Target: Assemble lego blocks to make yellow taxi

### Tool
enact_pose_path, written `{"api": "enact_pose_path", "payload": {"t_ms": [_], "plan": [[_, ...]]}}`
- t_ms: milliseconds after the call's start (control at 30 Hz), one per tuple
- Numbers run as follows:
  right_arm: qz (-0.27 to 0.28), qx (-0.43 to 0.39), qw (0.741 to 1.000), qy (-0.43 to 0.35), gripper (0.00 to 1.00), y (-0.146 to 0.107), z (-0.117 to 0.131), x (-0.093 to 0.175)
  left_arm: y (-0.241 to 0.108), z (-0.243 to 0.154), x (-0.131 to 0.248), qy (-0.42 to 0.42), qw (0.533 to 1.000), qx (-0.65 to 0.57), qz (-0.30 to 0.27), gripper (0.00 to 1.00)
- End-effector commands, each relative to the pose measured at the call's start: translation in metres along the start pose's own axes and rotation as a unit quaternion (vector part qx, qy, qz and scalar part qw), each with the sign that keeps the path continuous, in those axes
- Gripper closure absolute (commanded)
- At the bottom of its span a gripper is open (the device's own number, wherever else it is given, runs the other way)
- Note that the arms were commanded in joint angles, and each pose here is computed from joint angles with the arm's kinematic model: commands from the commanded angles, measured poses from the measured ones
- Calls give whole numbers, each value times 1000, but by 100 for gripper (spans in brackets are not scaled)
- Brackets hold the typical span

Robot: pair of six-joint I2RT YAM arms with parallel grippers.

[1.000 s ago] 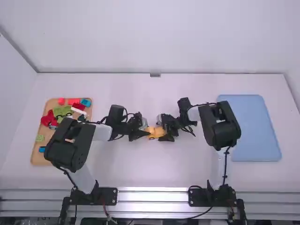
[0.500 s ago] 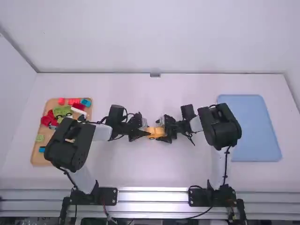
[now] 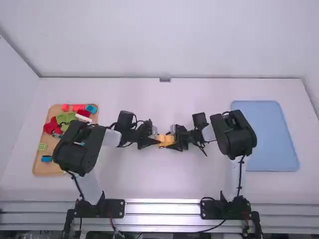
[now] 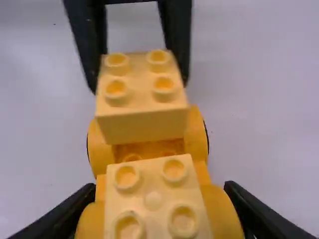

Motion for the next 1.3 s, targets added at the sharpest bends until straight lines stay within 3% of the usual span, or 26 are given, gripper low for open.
{"api": "enact_pose_path", "payload": {"t_ms": [0,1267], "plan": [[-6,-13,1000,6,36,-4,4,0,4,1,-4,-22,1000,-10,-17,98],[-6,-12,1000,5,40,-4,3,0,-3,0,-8,-31,999,-22,-18,90]]}}
Point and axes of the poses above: each hand's point on the last joint's axis, 136 mm out from that joint toward the fingers, its own x axis back along the fingers, its own z axis along the line the jaws close on, y = z × x, the point moved 10 cm from there along x, back along the fingers, and after that the axes turned 7 degrees about x, right-handed, at the moved point
